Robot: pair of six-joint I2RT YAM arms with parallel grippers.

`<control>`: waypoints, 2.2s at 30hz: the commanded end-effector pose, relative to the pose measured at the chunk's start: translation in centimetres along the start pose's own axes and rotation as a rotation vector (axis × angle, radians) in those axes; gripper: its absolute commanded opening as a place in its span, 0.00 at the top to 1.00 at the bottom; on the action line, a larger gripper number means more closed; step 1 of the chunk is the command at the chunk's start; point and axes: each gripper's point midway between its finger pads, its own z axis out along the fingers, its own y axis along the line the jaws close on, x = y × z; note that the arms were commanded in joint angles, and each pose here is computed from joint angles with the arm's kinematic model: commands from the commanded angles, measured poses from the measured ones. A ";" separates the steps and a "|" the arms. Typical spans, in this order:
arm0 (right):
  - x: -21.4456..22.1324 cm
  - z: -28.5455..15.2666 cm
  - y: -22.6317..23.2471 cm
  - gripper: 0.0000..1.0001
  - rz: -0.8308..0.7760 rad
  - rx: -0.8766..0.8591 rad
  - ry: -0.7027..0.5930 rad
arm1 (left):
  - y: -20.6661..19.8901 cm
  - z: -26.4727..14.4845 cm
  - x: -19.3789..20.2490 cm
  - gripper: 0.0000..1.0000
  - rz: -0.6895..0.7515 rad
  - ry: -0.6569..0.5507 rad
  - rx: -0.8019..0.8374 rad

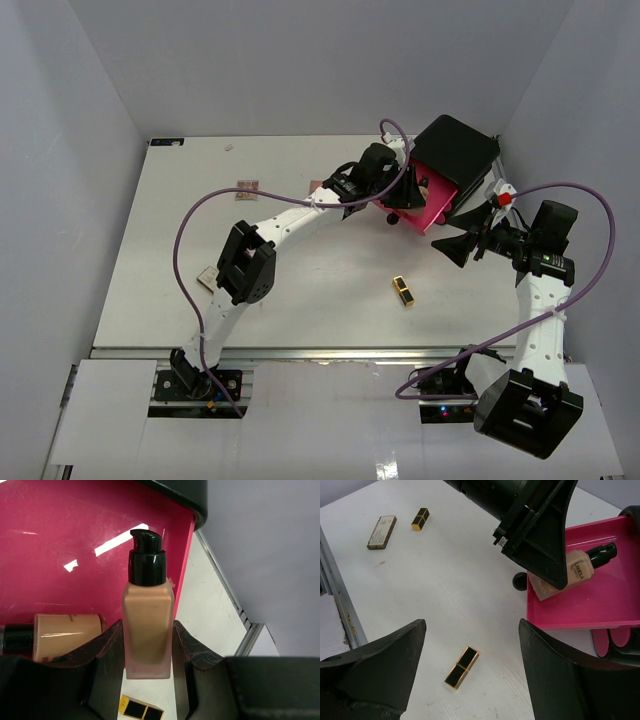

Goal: Organize the makeup

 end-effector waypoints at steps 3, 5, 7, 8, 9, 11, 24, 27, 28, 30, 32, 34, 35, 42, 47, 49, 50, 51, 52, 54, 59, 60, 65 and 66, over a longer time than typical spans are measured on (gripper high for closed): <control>-0.3 0.0 0.1 0.19 -0.012 -0.021 -0.024 | -2.6 0.0 -2.0 0.84 0.039 -0.068 0.037; -0.3 0.0 0.1 0.19 -0.009 -0.022 -0.024 | -2.7 0.3 -1.6 0.78 0.047 -0.064 0.035; -0.2 0.0 0.1 0.19 -0.008 -0.023 -0.025 | -2.7 0.4 -1.4 0.72 0.059 -0.065 0.031; -0.2 0.0 0.1 0.19 -0.008 -0.024 -0.026 | -2.8 0.4 -1.4 0.70 0.061 -0.065 0.031; -0.2 0.0 0.1 0.19 -0.007 -0.025 -0.026 | -2.8 0.5 -1.4 0.66 0.062 -0.065 0.031; -0.2 0.0 0.1 0.19 -0.006 -0.024 -0.025 | -2.8 0.6 -1.4 0.60 0.064 -0.065 0.030; 0.1 -0.1 0.1 0.18 -0.003 -0.026 -0.027 | -3.1 0.6 -1.5 0.37 0.077 -0.067 0.032; 0.2 -0.1 0.2 0.18 -0.005 -0.033 -0.030 | -3.3 0.1 -2.2 0.37 0.092 -0.088 0.024; 0.2 0.0 0.3 0.18 -0.012 -0.038 -0.033 | -3.7 -0.5 -2.9 0.37 0.101 -0.103 0.026; 0.3 0.0 0.6 0.18 -0.024 -0.052 -0.040 | -4.3 -1.5 -4.0 0.37 0.128 -0.131 0.024; 0.2 0.0 1.0 0.19 -0.043 -0.069 -0.051 | -5.3 -3.2 -5.6 0.37 0.163 -0.171 0.025; 0.5 0.1 1.5 0.20 -0.088 -0.089 -0.061 | -5.6 -4.9 -6.4 0.37 0.197 -0.192 0.015; 0.6 0.1 1.7 0.20 -0.101 -0.095 -0.061 | -5.9 -6.0 -6.9 0.37 0.217 -0.205 0.011; 1.9 1.6 2.5 0.29 -0.208 -0.103 0.044 | -4.1 -17.0 -8.0 0.38 0.285 -0.277 -0.031; 3.0 5.2 2.8 0.54 -0.342 -0.077 0.242 | 5.3 -23.8 -2.6 0.39 0.144 -0.238 -0.101; 3.8 7.3 2.8 0.63 -0.399 -0.049 0.334 | 9.0 -25.3 0.8 0.39 0.095 -0.202 -0.155; 4.2 8.1 2.5 0.65 -0.426 -0.032 0.368 | 9.8 -26.0 1.3 0.39 0.093 -0.209 -0.175; 4.5 8.9 2.2 0.66 -0.454 -0.015 0.401 | 10.6 -26.6 1.7 0.38 0.092 -0.216 -0.196; 4.9 9.7 2.1 0.68 -0.476 -0.002 0.432 | 11.1 -27.2 1.9 0.38 0.098 -0.224 -0.215; 5.6 11.1 2.0 0.70 -0.511 0.016 0.493 | 11.7 -28.0 2.2 0.38 0.124 -0.241 -0.253; 8.8 14.1 -0.6 0.73 -0.585 0.210 0.698 | 13.1 -29.9 1.5 0.38 0.145 -0.295 -0.345; 9.4 14.5 -1.3 0.74 -0.589 0.253 0.732 | 13.2 -30.3 1.3 0.38 0.144 -0.305 -0.357; 12.4 15.1 -4.2 0.75 -0.597 0.421 0.866 | 13.5 -31.4 0.6 0.38 0.143 -0.343 -0.380; 12.7 15.0 -4.9 0.75 -0.601 0.462 0.879 | 13.5 -31.6 0.4 0.38 0.143 -0.351 -0.384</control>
